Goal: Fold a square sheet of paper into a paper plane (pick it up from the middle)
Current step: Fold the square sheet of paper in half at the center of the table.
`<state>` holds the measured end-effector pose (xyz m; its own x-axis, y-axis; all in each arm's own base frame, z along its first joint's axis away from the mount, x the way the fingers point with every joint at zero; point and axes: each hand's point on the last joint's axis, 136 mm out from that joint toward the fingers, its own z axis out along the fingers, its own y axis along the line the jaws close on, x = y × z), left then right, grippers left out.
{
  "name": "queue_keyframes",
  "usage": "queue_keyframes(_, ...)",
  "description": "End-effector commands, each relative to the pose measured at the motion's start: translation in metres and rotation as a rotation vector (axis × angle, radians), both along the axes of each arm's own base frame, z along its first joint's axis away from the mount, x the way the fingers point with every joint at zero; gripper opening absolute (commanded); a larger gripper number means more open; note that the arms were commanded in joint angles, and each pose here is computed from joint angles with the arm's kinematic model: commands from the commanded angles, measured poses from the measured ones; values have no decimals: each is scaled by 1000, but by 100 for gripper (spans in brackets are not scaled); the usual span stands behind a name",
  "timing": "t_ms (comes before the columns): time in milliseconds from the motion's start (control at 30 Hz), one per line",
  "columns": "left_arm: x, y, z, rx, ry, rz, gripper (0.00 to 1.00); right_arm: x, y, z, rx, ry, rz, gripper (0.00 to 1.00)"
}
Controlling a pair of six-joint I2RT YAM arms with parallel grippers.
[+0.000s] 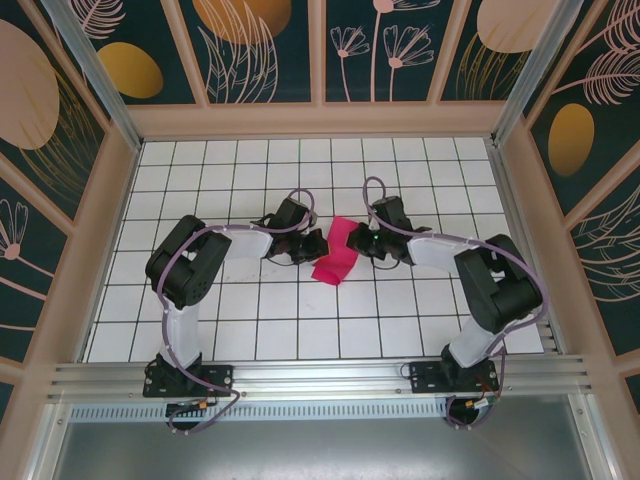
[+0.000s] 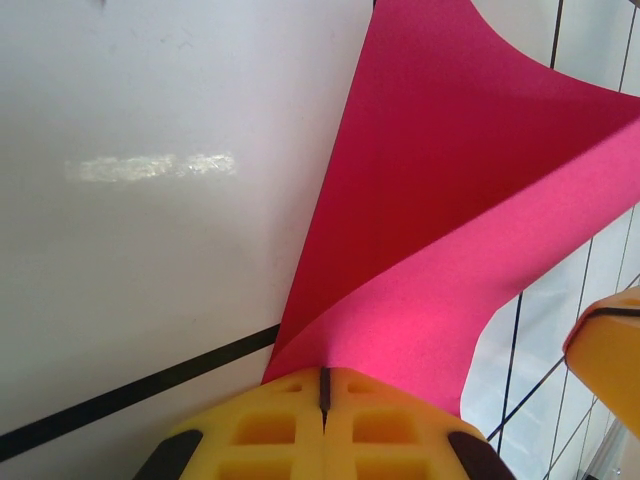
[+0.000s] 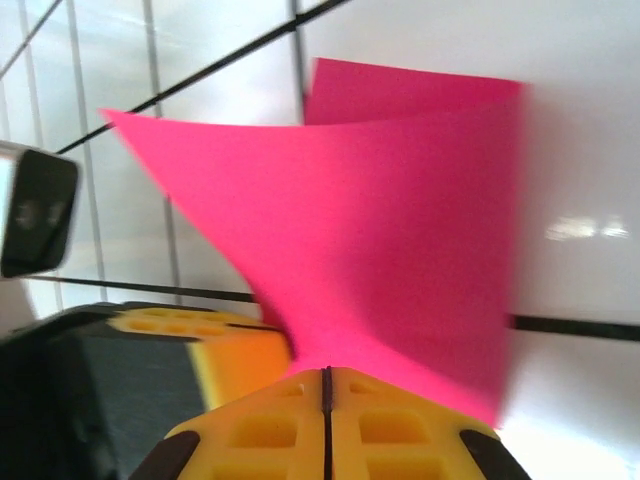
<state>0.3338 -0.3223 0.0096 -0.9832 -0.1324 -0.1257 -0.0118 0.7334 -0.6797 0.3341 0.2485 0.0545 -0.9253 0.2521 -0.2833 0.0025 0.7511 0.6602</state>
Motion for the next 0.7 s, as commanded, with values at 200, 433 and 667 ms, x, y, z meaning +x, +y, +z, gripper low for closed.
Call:
queue_keyframes(200, -32, 78, -85, 364, 157, 102, 0, 18, -10, -32, -37, 34, -53, 7)
queue_keyframes(433, -35, 77, -84, 351, 154, 95, 0, 30, -81, -53, -226, 49, -227, 7)
queue_keyframes(667, -34, 77, -82, 347, 148, 95, 0, 50, -51, 22, -103, -139, -174, 7)
